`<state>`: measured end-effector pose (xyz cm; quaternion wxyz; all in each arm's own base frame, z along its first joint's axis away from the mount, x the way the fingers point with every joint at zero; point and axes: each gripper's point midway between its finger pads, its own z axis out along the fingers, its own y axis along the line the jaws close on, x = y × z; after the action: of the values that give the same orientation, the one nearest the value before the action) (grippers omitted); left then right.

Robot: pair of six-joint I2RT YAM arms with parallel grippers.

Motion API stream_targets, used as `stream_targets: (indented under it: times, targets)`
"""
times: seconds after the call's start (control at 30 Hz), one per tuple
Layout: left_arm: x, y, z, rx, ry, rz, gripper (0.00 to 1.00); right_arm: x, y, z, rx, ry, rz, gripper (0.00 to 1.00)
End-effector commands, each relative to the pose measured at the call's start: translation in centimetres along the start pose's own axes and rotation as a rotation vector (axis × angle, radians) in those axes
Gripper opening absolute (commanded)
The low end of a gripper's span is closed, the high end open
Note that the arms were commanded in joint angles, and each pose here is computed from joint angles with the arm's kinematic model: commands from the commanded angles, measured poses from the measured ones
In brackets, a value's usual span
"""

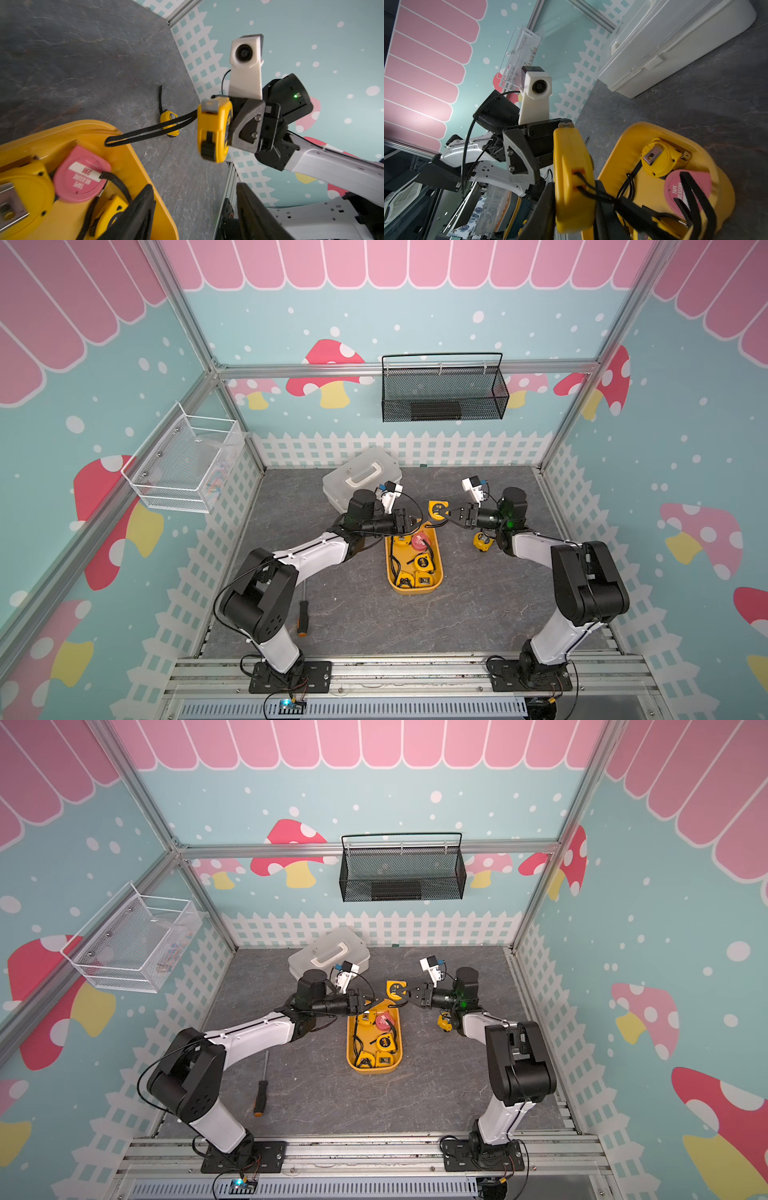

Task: Take the tape measure out of the storage box
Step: Place the tape measure at the center of the board.

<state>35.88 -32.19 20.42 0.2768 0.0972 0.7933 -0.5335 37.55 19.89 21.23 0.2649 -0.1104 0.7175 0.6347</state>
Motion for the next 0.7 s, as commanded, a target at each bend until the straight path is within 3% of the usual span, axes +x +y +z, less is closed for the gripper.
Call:
stream_targets:
  times: [0.0,0.33,0.67]
  targets:
    - [0.0,1.6,-1.6,-0.142,0.004,0.057,0.64,-1.1,1.0,-1.4,0.032,-0.01,-0.074,0.22]
    - [0.1,2.3,-2.7,-0.235,0.012,0.099,0.64,-2.0,-0.8,-8.0,0.306,-0.034,-0.075,0.23]
    - [0.6,2.9,-2.8,-0.251,0.026,0.103,0.64,-0.5,-7.2,-15.6,0.577,-0.157,0.124,0.22]
